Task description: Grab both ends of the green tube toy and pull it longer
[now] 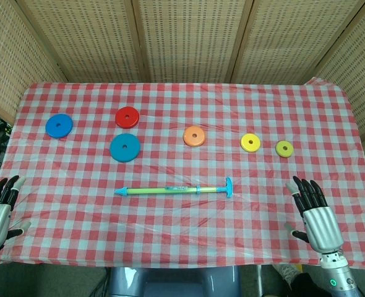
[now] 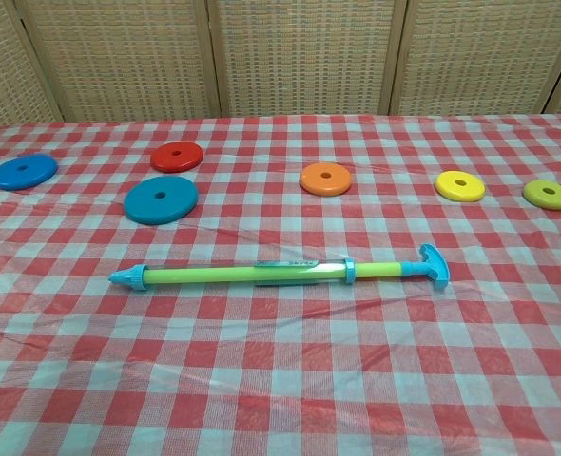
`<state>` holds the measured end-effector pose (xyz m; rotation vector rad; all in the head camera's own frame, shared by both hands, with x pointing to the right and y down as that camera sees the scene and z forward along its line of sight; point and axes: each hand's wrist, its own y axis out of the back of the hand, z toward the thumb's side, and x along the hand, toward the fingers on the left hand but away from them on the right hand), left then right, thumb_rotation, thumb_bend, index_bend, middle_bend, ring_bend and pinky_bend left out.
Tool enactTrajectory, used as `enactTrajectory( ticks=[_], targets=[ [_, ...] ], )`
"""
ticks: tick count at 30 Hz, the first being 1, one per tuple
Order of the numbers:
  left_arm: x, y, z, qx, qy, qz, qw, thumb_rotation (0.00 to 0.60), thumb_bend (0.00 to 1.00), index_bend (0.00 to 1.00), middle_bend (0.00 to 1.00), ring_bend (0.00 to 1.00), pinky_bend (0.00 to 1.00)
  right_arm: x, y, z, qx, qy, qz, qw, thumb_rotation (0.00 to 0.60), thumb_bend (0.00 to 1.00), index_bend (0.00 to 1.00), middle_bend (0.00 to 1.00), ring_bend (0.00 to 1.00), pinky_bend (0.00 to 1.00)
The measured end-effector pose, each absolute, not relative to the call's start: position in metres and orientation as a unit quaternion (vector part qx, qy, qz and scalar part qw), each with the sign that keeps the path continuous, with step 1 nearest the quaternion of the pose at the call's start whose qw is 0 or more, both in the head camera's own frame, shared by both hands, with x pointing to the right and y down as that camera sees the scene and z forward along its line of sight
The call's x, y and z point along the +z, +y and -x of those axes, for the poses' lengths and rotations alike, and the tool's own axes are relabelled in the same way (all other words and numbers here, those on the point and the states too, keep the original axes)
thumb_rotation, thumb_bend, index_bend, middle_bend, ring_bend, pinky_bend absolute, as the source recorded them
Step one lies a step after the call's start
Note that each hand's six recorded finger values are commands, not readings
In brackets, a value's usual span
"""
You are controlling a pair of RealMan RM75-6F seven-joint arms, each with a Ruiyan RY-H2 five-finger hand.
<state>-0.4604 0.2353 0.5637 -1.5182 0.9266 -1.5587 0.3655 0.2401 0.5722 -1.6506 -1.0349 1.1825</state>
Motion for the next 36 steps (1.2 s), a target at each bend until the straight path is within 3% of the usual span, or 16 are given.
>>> enactTrajectory(
  ticks=[29,36],
  targets=[
    [0.558,0.234,0.459,-0.614,0.367,0.589,0.376,0.600,0.03,0.00,0.00,0.00,0.00,0.576,0.243,-0.362,0.486,-0.395,0.667,0.404,0.600,0.10,0.00,0.00,0.00,0.00],
    [0.563,0.232,0.460,-0.620,0.363,0.589,0.370,0.600,0.03,0.00,0.00,0.00,0.00,0.572,0.228,-0.354,0.470,-0.407,0.673,0.401,0.600,0.11,0.00,0.00,0.00,0.00]
  ],
)
